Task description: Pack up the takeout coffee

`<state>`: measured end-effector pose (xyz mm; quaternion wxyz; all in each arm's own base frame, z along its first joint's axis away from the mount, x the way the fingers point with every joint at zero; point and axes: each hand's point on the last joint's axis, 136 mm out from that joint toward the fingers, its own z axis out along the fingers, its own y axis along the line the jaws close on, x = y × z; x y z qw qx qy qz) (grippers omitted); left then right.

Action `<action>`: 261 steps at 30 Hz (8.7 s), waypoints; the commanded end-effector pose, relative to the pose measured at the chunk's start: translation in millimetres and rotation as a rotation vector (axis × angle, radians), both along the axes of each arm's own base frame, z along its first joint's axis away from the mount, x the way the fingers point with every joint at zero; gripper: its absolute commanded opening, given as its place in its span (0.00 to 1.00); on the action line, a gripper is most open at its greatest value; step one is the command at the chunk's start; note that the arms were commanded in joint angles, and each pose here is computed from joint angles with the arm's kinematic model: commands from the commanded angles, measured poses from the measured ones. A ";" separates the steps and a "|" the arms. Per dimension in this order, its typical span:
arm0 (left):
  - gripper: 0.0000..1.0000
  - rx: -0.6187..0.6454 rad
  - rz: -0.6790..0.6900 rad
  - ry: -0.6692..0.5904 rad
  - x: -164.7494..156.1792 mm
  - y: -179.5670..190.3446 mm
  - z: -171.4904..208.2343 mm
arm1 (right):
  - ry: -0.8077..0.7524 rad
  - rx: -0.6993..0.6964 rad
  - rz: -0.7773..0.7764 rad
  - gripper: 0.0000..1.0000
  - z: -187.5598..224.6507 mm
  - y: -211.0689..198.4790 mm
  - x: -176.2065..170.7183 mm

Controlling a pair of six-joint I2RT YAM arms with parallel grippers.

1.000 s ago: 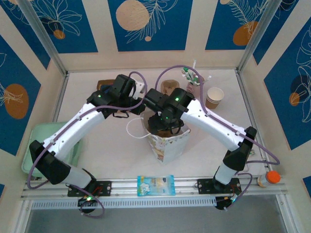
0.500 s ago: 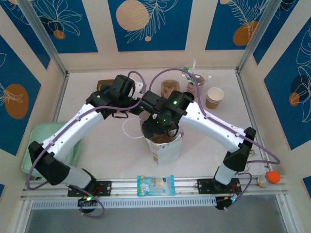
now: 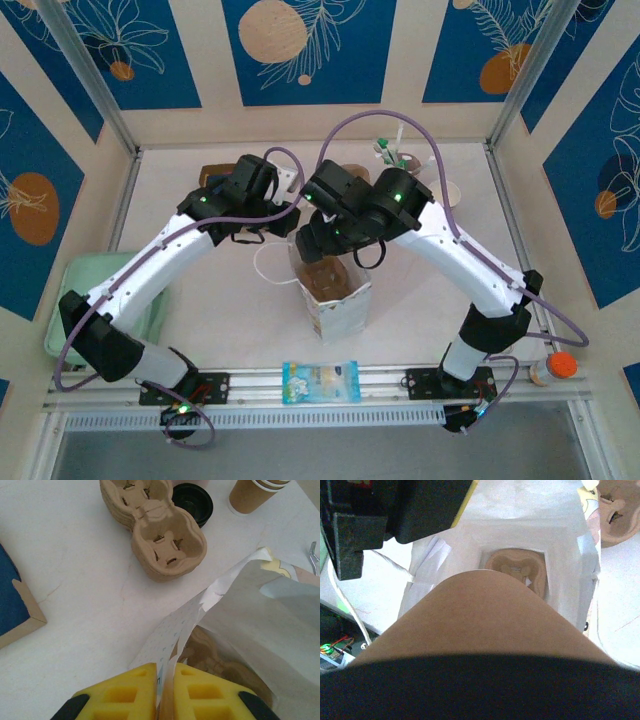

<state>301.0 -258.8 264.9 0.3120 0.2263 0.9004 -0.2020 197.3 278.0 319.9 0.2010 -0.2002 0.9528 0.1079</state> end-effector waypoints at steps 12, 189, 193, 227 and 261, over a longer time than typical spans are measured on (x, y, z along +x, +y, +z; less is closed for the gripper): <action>0.15 -0.010 -0.002 0.005 -0.5 -1.4 -0.2 | 0.111 -0.006 0.018 0.39 -27.8 5.2 -24.3; 0.14 -0.004 0.026 -0.028 3.5 3.8 9.3 | 0.396 -0.324 -0.120 0.37 -190.7 -40.3 -25.2; 0.14 -0.007 0.025 -0.029 3.7 3.0 10.1 | 0.403 -0.324 -0.120 0.37 -192.9 -39.6 -25.5; 0.14 -0.038 0.026 -0.048 0.5 3.7 12.5 | 0.391 -0.331 -0.128 0.37 -212.1 -43.3 -21.7; 0.13 -0.039 0.034 -0.060 0.7 6.0 14.0 | 0.423 -0.348 -0.138 0.37 -234.3 -45.3 -20.8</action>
